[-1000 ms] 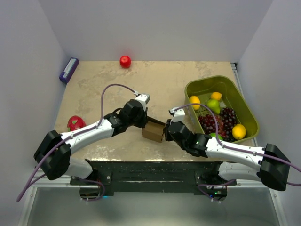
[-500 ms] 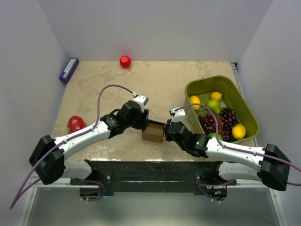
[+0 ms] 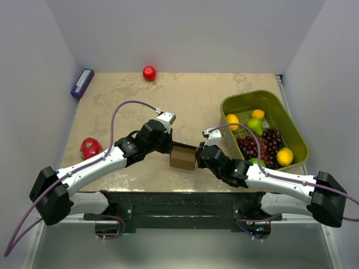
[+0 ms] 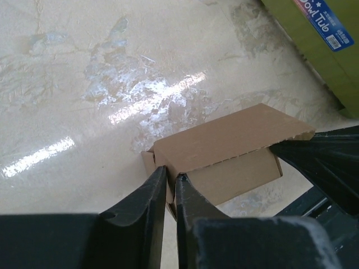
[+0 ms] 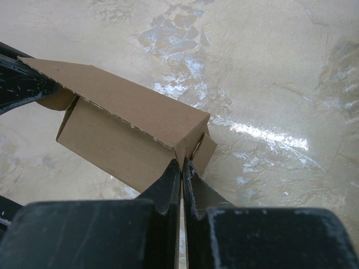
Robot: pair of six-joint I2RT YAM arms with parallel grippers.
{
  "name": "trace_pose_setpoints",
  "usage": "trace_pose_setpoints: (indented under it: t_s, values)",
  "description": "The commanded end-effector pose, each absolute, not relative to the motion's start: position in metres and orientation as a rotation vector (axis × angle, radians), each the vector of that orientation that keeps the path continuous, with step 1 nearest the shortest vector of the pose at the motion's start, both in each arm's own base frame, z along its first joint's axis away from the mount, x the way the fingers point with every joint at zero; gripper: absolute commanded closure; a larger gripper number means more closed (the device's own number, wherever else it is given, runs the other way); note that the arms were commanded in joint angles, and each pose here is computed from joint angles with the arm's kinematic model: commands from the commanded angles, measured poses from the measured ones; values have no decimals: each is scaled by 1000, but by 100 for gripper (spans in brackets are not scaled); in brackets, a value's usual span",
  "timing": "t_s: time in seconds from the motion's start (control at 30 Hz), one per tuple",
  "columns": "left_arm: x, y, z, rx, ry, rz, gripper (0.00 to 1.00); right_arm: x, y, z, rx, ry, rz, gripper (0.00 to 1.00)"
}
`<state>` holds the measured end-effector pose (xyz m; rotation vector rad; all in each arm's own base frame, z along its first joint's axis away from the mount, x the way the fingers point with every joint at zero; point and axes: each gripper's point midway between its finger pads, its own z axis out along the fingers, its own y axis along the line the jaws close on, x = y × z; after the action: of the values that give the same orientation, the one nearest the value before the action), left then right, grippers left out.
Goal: Fold the paper box
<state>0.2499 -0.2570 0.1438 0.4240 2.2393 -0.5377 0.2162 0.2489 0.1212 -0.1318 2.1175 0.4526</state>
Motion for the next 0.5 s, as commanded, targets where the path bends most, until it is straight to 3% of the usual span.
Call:
trace_pose_setpoints:
  t_s: [0.0, 0.47]
  values:
    - [247, -269, 153, 437, 2213, -598, 91, 214, 243, 113, -124, 2134, 424, 100]
    - [237, -269, 133, 443, 2262, -607, 100, 214, 243, 112, -124, 2132, 423, 100]
